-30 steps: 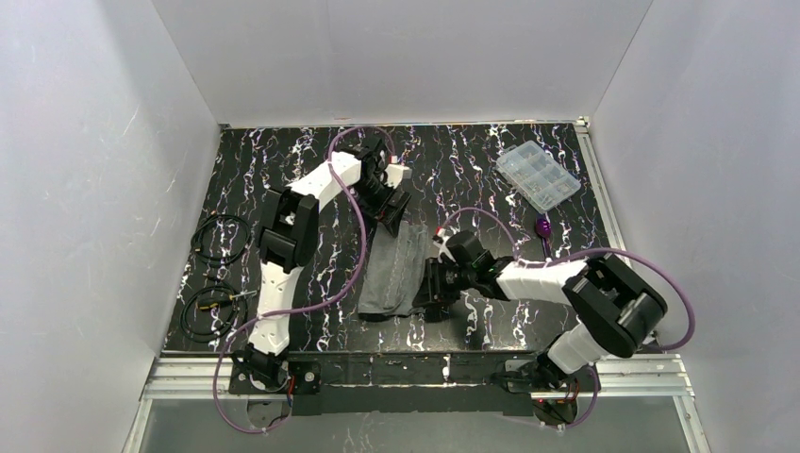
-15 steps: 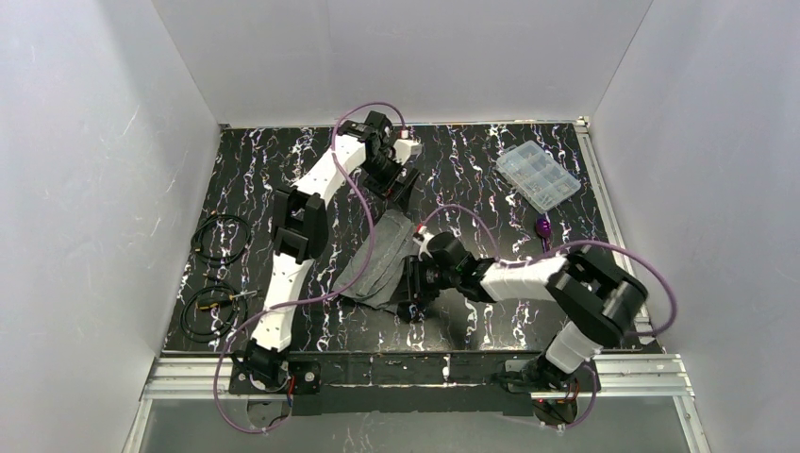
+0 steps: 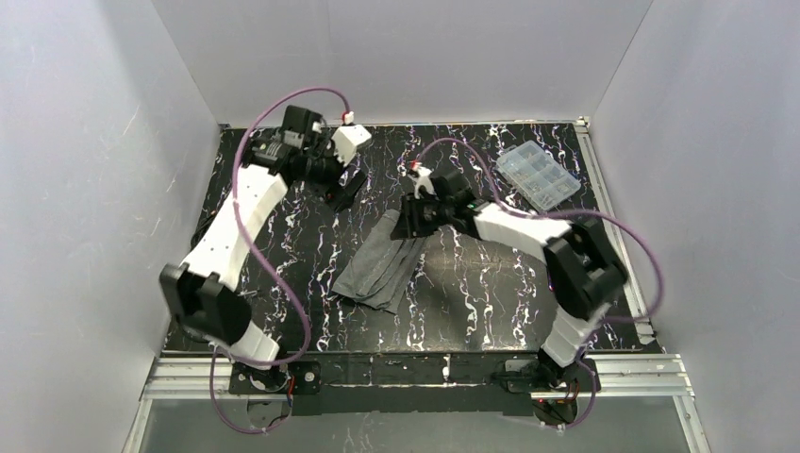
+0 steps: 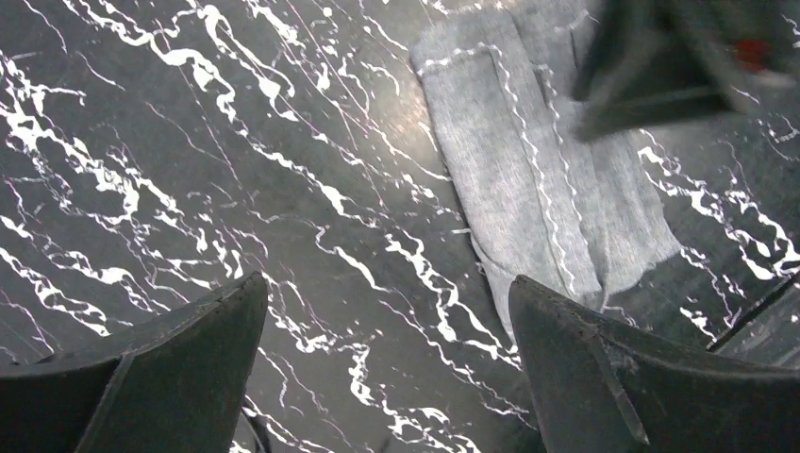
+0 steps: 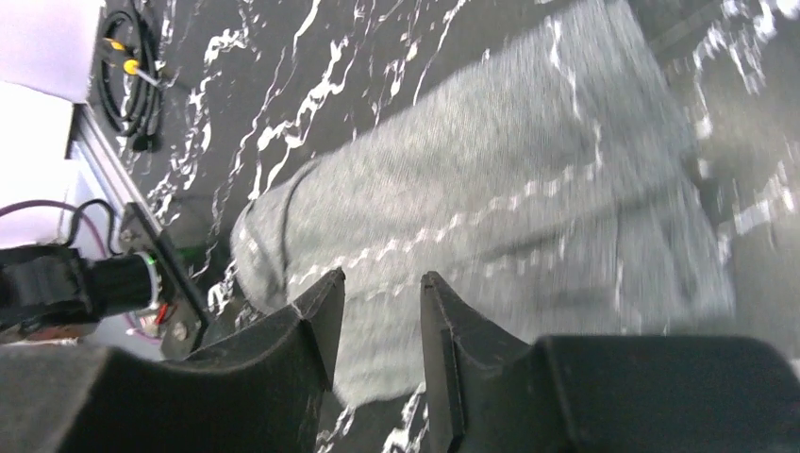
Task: Fold the napkin into a case and place the utensils inside
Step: Rotate the 2/3-rectangle-folded napkin at the center of the board.
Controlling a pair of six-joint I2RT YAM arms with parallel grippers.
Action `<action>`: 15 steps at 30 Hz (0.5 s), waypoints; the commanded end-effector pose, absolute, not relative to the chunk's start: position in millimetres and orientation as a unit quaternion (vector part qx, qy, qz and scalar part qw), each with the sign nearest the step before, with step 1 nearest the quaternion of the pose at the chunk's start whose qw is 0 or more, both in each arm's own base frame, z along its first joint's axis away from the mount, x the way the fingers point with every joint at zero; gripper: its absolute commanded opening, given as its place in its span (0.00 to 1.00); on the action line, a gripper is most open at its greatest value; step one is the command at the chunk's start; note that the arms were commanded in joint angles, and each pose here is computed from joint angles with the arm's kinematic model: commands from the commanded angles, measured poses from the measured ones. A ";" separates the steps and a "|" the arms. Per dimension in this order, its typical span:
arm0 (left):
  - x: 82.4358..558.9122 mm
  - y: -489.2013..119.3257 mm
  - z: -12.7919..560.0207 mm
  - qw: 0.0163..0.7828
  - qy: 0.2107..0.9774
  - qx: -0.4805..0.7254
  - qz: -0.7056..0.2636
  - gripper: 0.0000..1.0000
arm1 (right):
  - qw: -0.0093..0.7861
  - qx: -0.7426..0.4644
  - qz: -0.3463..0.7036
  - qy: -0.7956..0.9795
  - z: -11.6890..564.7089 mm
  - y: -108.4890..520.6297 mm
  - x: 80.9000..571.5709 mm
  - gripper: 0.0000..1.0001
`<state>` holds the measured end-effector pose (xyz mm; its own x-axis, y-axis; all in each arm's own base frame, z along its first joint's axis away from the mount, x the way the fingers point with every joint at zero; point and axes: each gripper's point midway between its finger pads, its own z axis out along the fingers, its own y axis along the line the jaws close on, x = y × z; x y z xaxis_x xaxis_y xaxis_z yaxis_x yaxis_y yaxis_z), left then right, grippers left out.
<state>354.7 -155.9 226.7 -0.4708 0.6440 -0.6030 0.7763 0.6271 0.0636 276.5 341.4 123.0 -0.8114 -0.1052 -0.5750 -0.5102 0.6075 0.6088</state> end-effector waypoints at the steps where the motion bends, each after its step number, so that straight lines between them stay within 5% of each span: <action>1: 331.4 -128.4 202.8 0.289 0.864 0.403 -0.093 0.99 | 0.175 -0.276 0.405 0.854 82.4 367.7 284.0 0.42; 7: 260.0 -147.2 153.7 0.211 0.840 0.459 -0.199 0.82 | 0.135 -0.284 0.405 0.859 51.6 378.2 297.7 0.40; 15: 241.3 -149.9 76.7 0.182 0.786 0.579 -0.119 0.61 | 0.136 -0.219 0.401 0.879 25.1 357.0 312.1 0.39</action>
